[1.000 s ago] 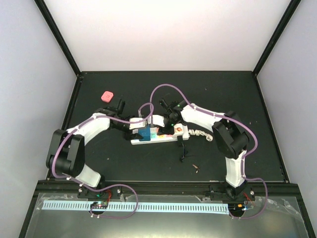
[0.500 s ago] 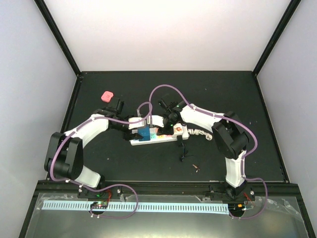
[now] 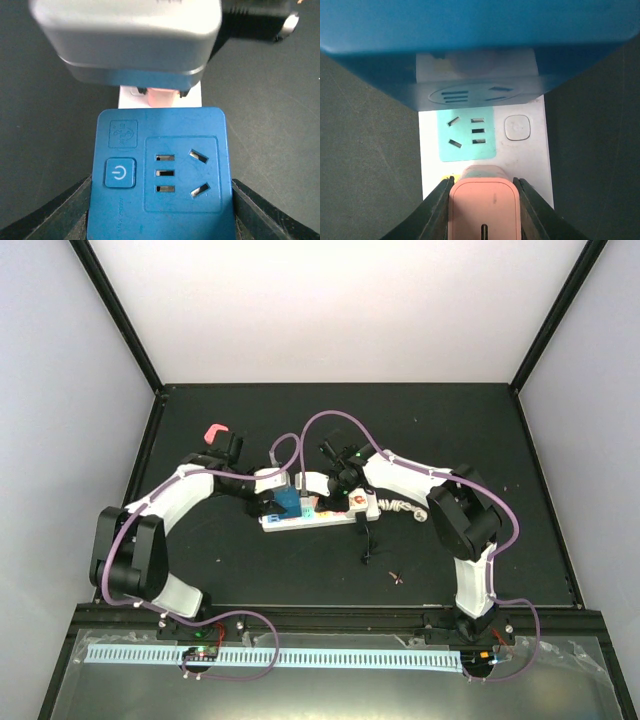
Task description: Pull the plug off the socket
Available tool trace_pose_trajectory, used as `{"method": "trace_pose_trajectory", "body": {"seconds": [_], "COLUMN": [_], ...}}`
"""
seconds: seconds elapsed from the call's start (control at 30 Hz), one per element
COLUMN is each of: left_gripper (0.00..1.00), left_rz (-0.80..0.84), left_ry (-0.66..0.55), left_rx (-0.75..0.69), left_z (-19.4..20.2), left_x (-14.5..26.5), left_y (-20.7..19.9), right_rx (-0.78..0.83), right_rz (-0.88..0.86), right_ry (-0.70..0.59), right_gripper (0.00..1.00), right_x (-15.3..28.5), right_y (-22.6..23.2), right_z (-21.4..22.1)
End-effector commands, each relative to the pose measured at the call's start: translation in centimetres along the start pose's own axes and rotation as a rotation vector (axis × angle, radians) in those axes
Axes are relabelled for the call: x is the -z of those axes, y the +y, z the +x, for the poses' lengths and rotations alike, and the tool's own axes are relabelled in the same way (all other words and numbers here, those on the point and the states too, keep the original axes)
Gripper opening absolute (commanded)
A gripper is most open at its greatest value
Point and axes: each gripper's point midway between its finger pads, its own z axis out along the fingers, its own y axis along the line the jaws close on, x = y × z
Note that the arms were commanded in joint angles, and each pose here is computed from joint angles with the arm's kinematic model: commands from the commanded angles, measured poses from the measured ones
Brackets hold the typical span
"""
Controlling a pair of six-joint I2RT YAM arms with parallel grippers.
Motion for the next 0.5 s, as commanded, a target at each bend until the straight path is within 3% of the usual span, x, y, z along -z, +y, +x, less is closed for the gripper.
{"method": "trace_pose_trajectory", "body": {"seconds": [0.0, 0.23, 0.47], "left_gripper": [0.31, 0.3, 0.29], "left_rz": [-0.023, -0.028, -0.108], "left_ry": [-0.116, -0.115, -0.149], "left_rx": [-0.073, -0.044, 0.044], "left_z": [-3.8, -3.2, -2.4], "left_x": [2.5, 3.2, 6.3], "left_y": [0.5, 0.8, 4.2], "right_rx": [-0.025, -0.028, -0.035], "right_rz": [0.043, 0.044, 0.062], "right_ry": [0.144, 0.143, 0.151], "right_gripper": [0.01, 0.01, 0.01], "right_x": [-2.1, -2.1, -2.0], "right_y": [-0.9, -0.9, -1.3], "right_z": [3.7, 3.7, 3.8]}}
